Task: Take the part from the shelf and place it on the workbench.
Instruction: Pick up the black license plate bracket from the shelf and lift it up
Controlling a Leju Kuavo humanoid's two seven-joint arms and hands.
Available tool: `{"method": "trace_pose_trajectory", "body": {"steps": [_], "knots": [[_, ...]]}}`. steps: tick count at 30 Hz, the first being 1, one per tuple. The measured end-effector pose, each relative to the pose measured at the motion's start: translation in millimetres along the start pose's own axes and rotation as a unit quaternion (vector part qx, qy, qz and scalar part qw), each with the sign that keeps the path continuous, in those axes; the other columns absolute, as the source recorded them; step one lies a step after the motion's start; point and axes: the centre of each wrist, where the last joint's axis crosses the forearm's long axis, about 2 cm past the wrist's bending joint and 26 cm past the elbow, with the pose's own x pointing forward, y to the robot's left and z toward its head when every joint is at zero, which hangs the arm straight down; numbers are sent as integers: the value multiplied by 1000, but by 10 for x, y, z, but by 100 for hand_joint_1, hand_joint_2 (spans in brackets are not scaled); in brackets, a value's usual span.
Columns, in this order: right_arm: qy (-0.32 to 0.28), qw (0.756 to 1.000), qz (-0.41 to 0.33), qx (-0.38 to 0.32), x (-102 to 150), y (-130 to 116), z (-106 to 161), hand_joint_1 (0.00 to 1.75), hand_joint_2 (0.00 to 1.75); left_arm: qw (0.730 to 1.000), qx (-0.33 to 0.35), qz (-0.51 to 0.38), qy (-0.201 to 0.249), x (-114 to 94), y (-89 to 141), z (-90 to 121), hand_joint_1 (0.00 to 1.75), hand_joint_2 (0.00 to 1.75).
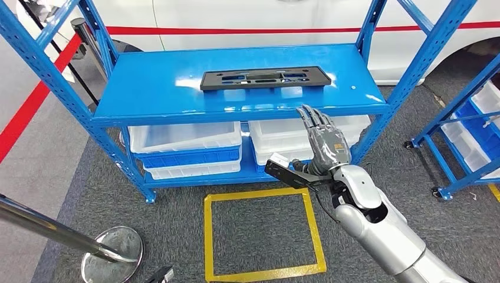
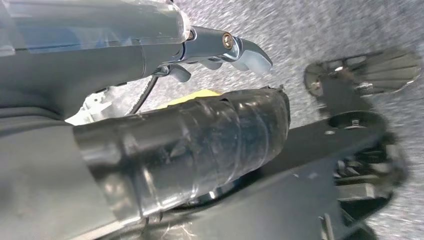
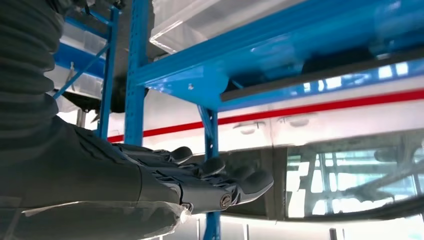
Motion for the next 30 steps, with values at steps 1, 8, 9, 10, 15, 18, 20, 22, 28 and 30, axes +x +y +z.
{"method": "trace_pose_trajectory", "body": {"steps": [1,8,9,10,15,18,20,22,28,30], "knots": [[5,1000,1,4,-24,19,-1,0,175,1000,0,-1,-1,1,-5,0,0,0],[38,999,0,24,-178,125,3,0,175,1000,1,-5,-5,0,-4,-1,0,0],[42,999,0,28,-197,146,12,0,175,1000,0,-5,-6,-1,-6,-1,0,0],[45,998,0,32,-211,164,19,0,175,1000,0,-5,-5,-4,-7,-2,0,0],[61,997,-2,40,-291,201,37,0,175,1000,-3,-7,-9,2,-37,-5,0,0],[69,997,-3,42,-330,210,45,0,175,1000,-4,-10,-9,5,-42,-5,0,0],[71,997,-5,40,-337,212,44,0,175,1000,-3,-10,-8,2,-34,-4,0,0],[73,996,-7,42,-341,233,51,0,175,1000,-2,-11,-8,8,-32,-3,0,0],[88,995,-14,53,-380,339,134,0,175,1000,0,-10,-3,-18,-24,-7,0,0],[95,994,-10,50,-418,337,149,0,87,1000,1,-11,-4,-11,-20,-5,0,0]]}}
